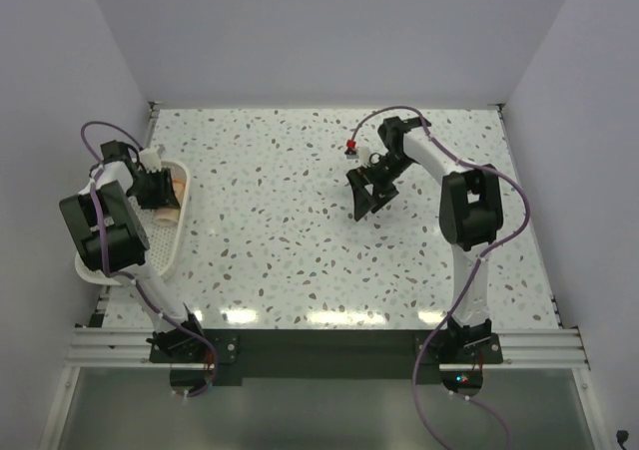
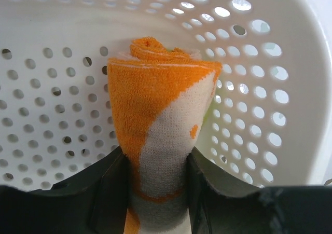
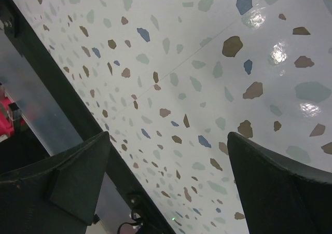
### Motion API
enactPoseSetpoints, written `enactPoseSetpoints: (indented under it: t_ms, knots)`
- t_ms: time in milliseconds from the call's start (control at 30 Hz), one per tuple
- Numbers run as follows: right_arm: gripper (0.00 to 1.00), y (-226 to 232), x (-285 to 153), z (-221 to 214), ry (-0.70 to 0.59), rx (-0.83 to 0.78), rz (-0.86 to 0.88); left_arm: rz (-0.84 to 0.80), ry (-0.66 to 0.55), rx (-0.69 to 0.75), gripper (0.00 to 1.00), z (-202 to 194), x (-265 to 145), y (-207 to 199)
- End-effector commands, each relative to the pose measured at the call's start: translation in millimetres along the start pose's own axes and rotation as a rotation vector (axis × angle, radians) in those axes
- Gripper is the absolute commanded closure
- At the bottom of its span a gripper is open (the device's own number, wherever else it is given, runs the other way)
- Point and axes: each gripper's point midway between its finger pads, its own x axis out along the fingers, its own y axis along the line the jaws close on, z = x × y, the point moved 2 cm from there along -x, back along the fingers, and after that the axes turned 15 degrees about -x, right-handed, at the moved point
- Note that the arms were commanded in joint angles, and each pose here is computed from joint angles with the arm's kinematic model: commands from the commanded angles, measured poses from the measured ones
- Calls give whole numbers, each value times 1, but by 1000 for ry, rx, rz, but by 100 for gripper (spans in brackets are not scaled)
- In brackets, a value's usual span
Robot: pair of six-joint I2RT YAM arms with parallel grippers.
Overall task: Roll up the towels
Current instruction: Place the rolled towel into the container
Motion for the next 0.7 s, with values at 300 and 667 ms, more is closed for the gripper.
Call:
enactPoseSetpoints:
  t_ms: [300,667]
  knots:
    - [1,7,-6,14,-66,1,16,17,-9,40,39,12,-10,2]
    - [1,5,-8,16,-69,-6,15,15,-66,101,22,37,-40,-8]
